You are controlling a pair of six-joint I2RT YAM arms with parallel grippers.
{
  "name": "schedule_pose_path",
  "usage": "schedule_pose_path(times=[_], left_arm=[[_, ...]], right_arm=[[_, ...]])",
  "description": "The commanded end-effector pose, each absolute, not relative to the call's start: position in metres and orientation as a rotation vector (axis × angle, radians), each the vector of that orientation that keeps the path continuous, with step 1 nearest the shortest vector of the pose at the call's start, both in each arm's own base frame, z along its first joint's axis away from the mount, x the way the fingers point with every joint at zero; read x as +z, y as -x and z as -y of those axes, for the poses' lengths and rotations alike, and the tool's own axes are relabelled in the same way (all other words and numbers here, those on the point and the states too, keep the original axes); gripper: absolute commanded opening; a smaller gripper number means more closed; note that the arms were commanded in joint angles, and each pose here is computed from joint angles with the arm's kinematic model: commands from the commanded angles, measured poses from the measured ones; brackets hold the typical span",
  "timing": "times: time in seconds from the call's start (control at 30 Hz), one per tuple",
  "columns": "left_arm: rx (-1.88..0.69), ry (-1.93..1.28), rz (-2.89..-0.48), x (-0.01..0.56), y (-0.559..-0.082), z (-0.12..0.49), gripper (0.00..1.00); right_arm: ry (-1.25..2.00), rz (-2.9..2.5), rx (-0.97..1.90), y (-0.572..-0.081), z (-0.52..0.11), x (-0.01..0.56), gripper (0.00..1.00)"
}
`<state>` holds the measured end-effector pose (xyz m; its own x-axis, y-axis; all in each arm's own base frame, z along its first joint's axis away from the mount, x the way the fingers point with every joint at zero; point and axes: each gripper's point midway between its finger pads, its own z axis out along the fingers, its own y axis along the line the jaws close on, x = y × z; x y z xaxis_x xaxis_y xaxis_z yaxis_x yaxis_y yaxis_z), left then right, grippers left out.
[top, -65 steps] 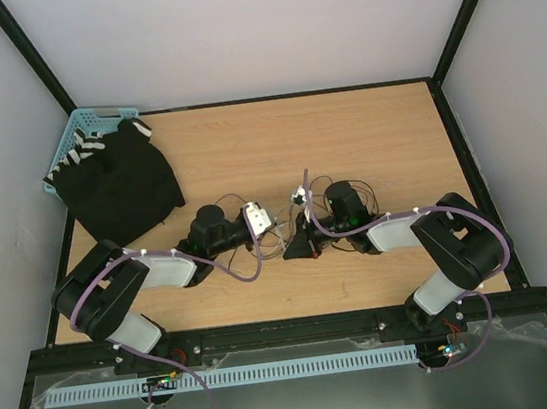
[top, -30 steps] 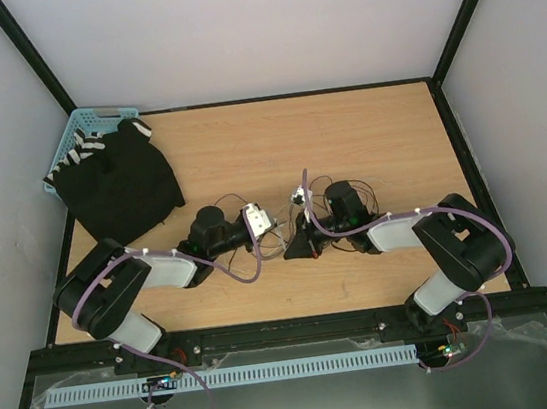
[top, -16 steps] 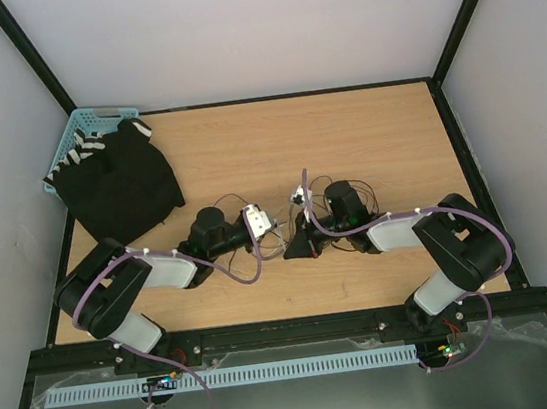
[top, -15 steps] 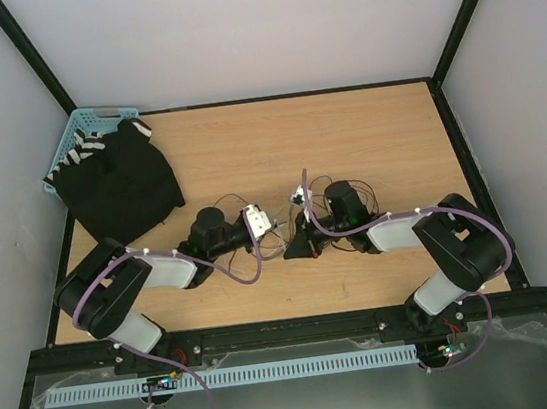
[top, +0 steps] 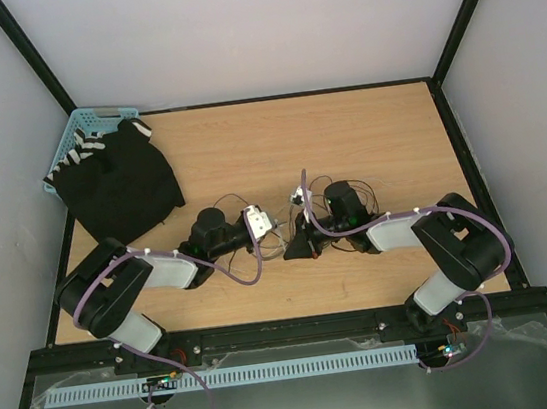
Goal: Zip-tie the wires
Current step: Tie the cable at the center of the board.
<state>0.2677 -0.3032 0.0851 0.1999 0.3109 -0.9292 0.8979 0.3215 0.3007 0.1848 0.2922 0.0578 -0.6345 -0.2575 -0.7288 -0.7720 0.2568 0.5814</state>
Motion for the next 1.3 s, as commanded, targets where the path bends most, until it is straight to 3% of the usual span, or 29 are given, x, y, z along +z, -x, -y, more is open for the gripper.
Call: schedule_pose_path(times=[0.0,1.27], left_arm=[[-0.579,-1.213,-1.321,0.092,-0.272,0.304,0.00],[-0.399,-1.313,-1.225,0.082,-0.265,0.305,0.00]], right_arm=[[0.960,-2.029,1.381,-0.183,-0.295,0.059,0.00],[0.921,-2.050,1.431,-0.185,-0.300,0.075,0.00]])
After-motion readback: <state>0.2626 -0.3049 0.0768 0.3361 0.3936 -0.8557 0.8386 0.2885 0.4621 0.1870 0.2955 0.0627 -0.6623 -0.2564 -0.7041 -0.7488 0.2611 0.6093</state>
